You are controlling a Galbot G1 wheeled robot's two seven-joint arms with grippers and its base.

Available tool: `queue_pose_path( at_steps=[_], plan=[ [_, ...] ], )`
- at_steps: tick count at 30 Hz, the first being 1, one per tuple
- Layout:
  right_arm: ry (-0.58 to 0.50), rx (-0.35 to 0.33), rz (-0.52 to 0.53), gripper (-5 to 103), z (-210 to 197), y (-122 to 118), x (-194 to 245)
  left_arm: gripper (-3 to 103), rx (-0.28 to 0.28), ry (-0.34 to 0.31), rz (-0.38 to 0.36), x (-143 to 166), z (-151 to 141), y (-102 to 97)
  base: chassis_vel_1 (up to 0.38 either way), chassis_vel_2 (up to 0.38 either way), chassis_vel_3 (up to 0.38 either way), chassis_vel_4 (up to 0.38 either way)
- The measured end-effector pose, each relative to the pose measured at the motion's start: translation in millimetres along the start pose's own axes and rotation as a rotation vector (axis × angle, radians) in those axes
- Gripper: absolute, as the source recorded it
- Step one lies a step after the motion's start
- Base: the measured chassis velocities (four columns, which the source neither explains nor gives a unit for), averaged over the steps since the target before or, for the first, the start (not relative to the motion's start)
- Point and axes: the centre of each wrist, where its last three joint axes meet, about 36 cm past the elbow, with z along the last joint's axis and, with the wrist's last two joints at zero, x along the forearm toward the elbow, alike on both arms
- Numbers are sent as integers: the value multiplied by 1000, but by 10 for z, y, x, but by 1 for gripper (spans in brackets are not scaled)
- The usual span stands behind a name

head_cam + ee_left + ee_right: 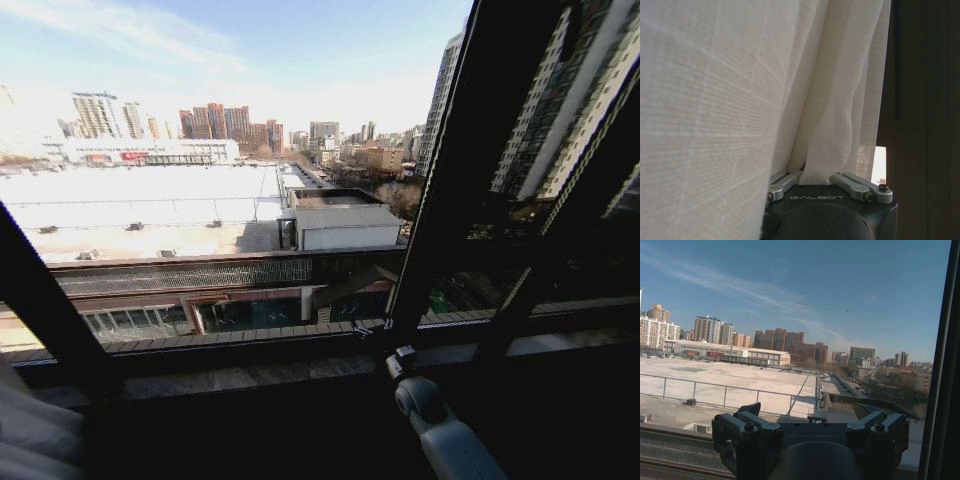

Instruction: Open the curtains by pulling them apart, changing their state from closed to fully open.

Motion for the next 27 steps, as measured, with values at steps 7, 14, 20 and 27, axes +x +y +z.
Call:
queue_pose_path(
  at_steps=[7, 14, 20, 27],
  plan=[
    [0, 0, 0, 100, 0, 0, 0, 0, 5, 9, 16, 85, 45, -167, 0, 0, 0, 0],
    [0, 0, 0, 100, 0, 0, 0, -3, 0, 26, 35, 120, 97, -294, 0, 0, 0, 0],
    [0, 0, 0, 100, 0, 0, 0, 17, 13, 65, 86, 306, 29, -523, 0, 0, 0, 0],
    [0, 0, 0, 100, 0, 0, 0, 39, -46, 16, 160, 721, 133, -775, 0, 0, 0, 0]
  ],
)
